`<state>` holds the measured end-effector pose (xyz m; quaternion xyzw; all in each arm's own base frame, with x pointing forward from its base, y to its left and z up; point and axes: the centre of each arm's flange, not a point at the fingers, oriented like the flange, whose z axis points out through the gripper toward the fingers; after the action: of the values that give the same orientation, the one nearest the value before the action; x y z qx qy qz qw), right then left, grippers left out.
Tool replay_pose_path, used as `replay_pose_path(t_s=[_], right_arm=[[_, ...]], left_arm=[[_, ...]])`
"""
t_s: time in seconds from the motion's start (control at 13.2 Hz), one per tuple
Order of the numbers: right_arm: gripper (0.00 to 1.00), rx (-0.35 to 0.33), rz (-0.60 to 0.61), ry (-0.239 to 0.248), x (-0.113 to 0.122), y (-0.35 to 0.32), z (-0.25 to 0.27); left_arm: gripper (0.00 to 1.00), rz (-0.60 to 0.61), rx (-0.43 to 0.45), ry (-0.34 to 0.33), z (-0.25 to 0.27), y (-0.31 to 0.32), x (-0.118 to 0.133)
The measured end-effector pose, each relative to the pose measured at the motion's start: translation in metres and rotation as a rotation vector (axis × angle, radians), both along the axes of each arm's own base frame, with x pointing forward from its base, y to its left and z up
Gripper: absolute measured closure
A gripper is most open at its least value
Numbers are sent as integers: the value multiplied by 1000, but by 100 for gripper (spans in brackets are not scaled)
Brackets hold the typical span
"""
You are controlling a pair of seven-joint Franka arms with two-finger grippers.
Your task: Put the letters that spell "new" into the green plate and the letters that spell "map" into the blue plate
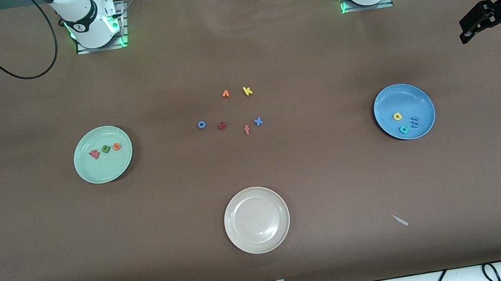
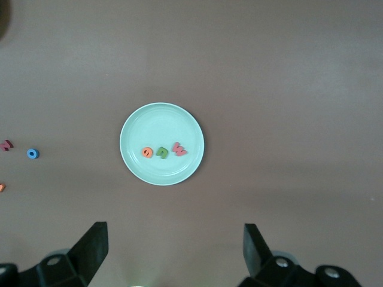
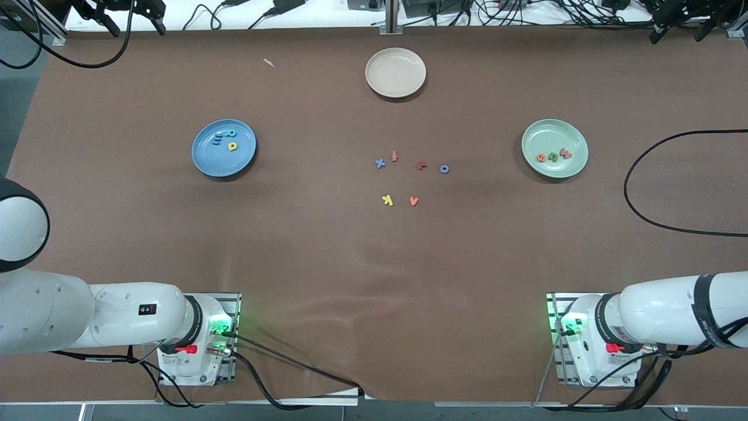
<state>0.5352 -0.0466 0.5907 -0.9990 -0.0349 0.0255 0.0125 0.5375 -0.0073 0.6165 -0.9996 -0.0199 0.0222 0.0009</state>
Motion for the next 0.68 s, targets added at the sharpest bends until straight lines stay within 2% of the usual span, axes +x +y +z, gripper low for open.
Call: replay_pose_path(t_s=[0.3,0.68], right_arm=[[0,-1,-1,4,0,1,-2],[0,-2,-7,-1,0,-1,1]], left_arm=[[0,15,-2,39,-20,9,3],[0,15,-2,34,-20,9,4]])
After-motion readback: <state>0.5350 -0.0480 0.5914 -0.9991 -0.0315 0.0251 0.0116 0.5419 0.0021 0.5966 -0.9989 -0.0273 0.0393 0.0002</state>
